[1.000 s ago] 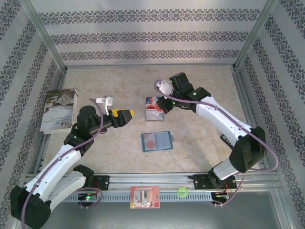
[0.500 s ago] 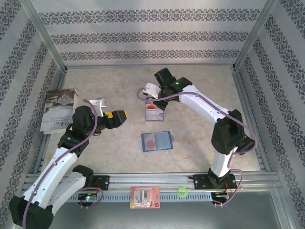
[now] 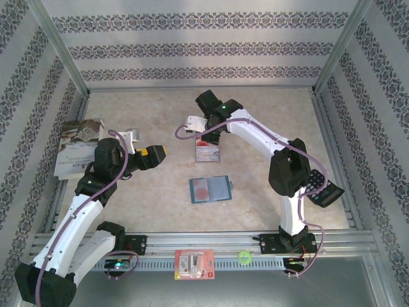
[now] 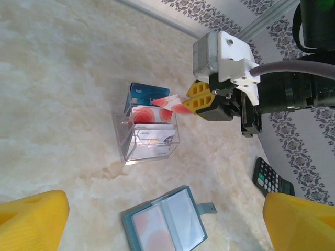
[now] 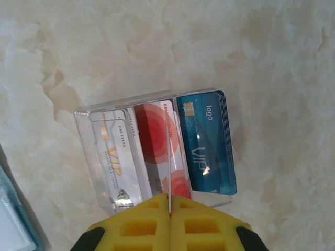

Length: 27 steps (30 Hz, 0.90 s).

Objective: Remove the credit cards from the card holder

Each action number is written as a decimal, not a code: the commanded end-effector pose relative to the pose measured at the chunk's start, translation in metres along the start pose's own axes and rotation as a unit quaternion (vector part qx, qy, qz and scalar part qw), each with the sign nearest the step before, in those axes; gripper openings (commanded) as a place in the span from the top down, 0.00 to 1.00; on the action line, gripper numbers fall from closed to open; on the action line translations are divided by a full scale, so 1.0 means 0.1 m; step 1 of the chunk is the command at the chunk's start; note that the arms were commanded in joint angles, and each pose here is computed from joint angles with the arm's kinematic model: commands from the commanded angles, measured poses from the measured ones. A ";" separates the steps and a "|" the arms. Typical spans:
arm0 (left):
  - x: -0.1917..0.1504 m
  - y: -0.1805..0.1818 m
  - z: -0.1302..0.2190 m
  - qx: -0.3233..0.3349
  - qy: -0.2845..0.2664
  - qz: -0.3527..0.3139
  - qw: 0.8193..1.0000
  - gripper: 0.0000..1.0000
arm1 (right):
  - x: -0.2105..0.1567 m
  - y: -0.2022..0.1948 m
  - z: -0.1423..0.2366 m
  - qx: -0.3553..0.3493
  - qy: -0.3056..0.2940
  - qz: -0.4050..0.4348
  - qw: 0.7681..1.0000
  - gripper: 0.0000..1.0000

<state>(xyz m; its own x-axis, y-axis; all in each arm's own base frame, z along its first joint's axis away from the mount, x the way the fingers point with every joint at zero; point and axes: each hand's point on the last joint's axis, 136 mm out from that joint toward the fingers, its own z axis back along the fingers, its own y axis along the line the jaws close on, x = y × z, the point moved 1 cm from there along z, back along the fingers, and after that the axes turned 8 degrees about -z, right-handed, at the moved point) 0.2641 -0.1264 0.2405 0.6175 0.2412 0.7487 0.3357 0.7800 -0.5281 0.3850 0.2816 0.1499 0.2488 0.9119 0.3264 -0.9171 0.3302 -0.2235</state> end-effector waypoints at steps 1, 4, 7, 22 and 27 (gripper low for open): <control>0.07 0.00 0.05 0.002 -0.005 -0.011 1.000 0.04 | -0.05 0.00 -0.14 -0.010 0.035 0.033 0.999 1.00; 0.08 0.03 0.02 0.002 -0.004 -0.006 1.000 0.04 | -0.06 -0.03 -0.23 -0.018 0.045 0.038 0.998 1.00; 0.07 0.05 0.01 0.002 -0.003 -0.002 1.000 0.04 | -0.04 -0.05 -0.26 -0.026 0.043 0.043 0.998 1.00; 0.04 0.12 -0.05 0.000 -0.003 0.011 1.000 0.03 | -0.04 0.00 -0.43 -0.018 0.046 0.048 0.998 1.00; 0.05 0.12 -0.05 -0.002 -0.003 0.012 1.000 0.03 | -0.05 -0.04 -0.49 -0.024 0.048 0.038 0.998 0.93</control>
<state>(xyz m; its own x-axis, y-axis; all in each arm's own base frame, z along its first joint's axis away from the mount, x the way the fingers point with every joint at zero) 0.2721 -0.1198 0.2324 0.6364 0.2550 0.7280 0.3074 0.7818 -0.5425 0.3978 0.2852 0.1116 0.2076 0.9507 0.2304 -0.9240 0.2679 -0.2729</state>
